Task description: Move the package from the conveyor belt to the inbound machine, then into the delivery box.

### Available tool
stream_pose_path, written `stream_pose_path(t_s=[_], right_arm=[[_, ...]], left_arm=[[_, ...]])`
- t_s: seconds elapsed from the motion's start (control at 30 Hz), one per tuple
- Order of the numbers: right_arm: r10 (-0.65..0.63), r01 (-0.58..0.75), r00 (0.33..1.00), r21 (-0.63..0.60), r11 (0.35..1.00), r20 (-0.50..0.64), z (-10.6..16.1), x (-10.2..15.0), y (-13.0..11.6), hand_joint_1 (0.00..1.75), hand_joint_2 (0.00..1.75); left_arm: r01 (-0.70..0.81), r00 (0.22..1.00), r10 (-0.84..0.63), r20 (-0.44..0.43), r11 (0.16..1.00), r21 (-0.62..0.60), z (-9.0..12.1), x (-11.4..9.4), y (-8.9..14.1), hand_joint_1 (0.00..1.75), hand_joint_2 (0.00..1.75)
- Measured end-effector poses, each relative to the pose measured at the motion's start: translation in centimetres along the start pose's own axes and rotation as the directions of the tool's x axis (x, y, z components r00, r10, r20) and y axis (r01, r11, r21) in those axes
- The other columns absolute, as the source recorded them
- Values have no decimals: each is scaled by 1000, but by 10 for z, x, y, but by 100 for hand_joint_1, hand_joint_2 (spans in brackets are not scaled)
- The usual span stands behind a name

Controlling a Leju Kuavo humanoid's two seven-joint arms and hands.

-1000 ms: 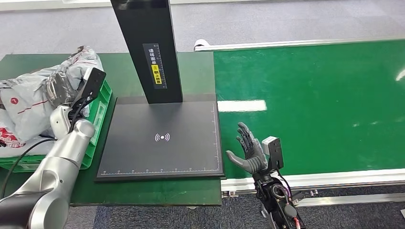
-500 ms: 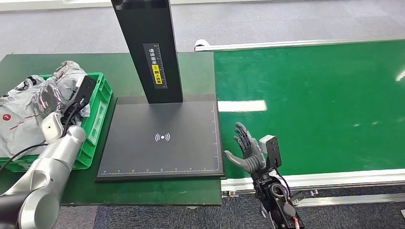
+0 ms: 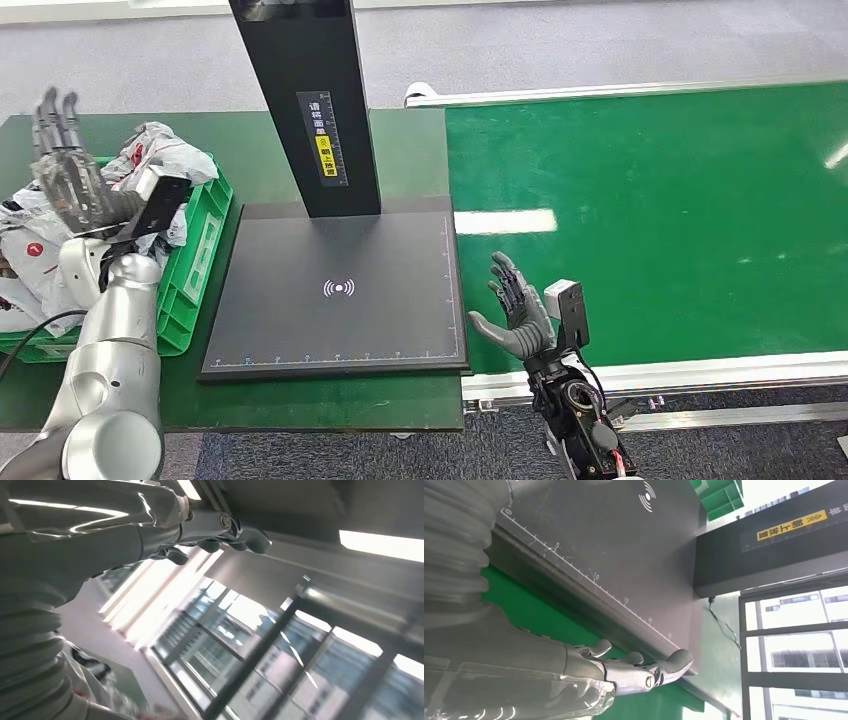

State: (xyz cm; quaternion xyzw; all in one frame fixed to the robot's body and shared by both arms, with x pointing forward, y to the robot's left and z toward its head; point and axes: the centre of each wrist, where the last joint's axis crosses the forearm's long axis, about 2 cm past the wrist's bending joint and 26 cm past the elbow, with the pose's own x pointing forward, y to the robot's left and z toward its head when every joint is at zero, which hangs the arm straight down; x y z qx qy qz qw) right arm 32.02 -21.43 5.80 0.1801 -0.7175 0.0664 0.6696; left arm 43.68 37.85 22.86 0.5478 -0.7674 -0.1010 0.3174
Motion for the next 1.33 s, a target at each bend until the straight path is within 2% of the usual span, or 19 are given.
stream_pose_path(t_s=[0.13, 0.23, 0.47, 0.57, 0.67, 0.73, 0.87, 1.1, 1.2, 1.33], right_arm=[[-2, 2, 1000, -2, 1000, 8, -1, 0, 0, 0, 175], [-8, 9, 1000, -5, 1000, 18, -2, 0, -1, 0, 175], [-16, 16, 1000, -6, 1000, 27, -5, 0, -1, 0, 175], [-5, 6, 999, -21, 1000, 39, -4, -1, -2, 0, 175], [38, -35, 996, -43, 998, 75, -2, 1, -4, 0, 175], [67, -62, 993, -47, 997, 96, -2, 4, -4, 0, 175], [92, -87, 989, -46, 995, 119, 0, 10, -4, 0, 175], [107, -102, 984, -45, 994, 139, 1, 13, -5, 0, 175], [134, -128, 976, -43, 991, 172, 2, 16, -5, 0, 175], [171, -168, 959, -34, 985, 226, 4, 24, -1, 0, 175]], left_arm=[[-30, 997, 39, -72, 991, 129, 2, 0, 12, 0, 175], [-96, 986, 127, -108, 963, 252, 5, 6, 20, 0, 175], [-197, 975, 220, -36, 927, 320, 6, 34, 23, 0, 175], [-353, 921, 387, -38, 872, 339, 11, 50, 14, 0, 175], [-615, 767, 640, -32, 750, 243, 26, 79, -7, 0, 175], [-705, 699, 715, -22, 694, 147, 41, 97, -15, 0, 175], [-758, 650, 760, -8, 650, 55, 61, 120, -22, 0, 175], [-787, 617, 787, 5, 617, -15, 71, 132, -23, 0, 175], [-825, 563, 826, -2, 562, -60, 79, 137, -22, 0, 175], [-867, 483, 875, -24, 474, -152, 102, 151, -21, 0, 175]])
